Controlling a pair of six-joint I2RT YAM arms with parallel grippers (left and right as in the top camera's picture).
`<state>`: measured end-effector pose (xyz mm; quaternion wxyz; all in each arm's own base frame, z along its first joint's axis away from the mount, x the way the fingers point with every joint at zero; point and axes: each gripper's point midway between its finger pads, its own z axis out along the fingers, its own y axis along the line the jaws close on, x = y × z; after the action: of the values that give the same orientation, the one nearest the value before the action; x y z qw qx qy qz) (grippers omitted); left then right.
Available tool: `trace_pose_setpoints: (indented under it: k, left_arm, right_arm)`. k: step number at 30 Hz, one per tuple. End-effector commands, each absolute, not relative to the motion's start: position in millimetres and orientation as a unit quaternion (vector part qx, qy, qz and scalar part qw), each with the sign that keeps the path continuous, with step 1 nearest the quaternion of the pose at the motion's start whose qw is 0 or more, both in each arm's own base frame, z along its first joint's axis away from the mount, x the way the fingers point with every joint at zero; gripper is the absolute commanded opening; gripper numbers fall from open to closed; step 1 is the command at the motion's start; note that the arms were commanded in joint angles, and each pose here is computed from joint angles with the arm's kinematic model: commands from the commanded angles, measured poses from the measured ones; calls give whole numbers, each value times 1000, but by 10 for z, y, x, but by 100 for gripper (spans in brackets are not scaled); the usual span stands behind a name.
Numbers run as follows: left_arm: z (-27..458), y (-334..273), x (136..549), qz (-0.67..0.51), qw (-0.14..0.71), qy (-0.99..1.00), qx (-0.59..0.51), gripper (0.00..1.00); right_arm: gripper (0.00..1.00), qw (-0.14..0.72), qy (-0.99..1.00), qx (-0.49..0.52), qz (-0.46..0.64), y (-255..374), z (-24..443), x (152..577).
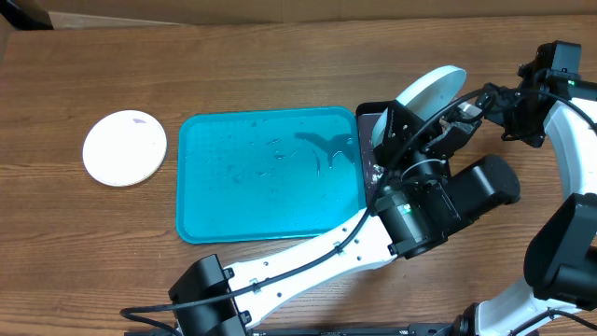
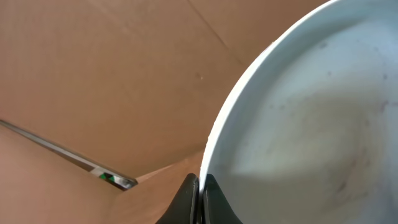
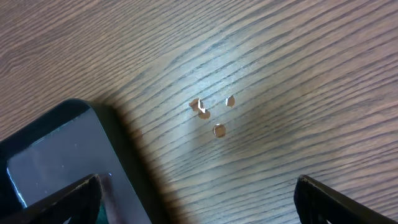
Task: Clean dirty plates on tray and stack at the side
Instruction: 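Hold the plate tilted over the black tray to drain, left gripper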
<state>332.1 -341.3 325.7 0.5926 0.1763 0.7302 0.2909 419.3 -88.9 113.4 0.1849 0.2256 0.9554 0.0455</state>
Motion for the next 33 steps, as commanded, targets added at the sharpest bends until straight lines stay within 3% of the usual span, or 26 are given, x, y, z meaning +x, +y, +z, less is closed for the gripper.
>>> trace_pose_setpoints:
  k: [1,5,8,12,17,33]
  left_arm:
    - [3240,-3517,3315,257,596,740,178,4]
    - [3373,-3301,3344,312,599,724,141,4]
    - [3231,-3459,3341,253,598,744,158,4]
    - [3293,-3352,3337,295,595,731,155,4]
    - [3172,-3463,3365,243,592,751,163,4]
    - [3159,-3408,3409,251,587,752,162,4]
  right_arm:
    - [100,204,951,229,49,-897,1274,4226]
    - [100,204,951,229,49,-897,1274,4226]
    - [100,204,950,229,49,-898,1274,4226]
    - [100,204,951,229,49,-897,1274,4226]
    - [100,204,950,229,49,-898,1274,4226]
    - [100,204,951,229,49,-897,1274,4226]
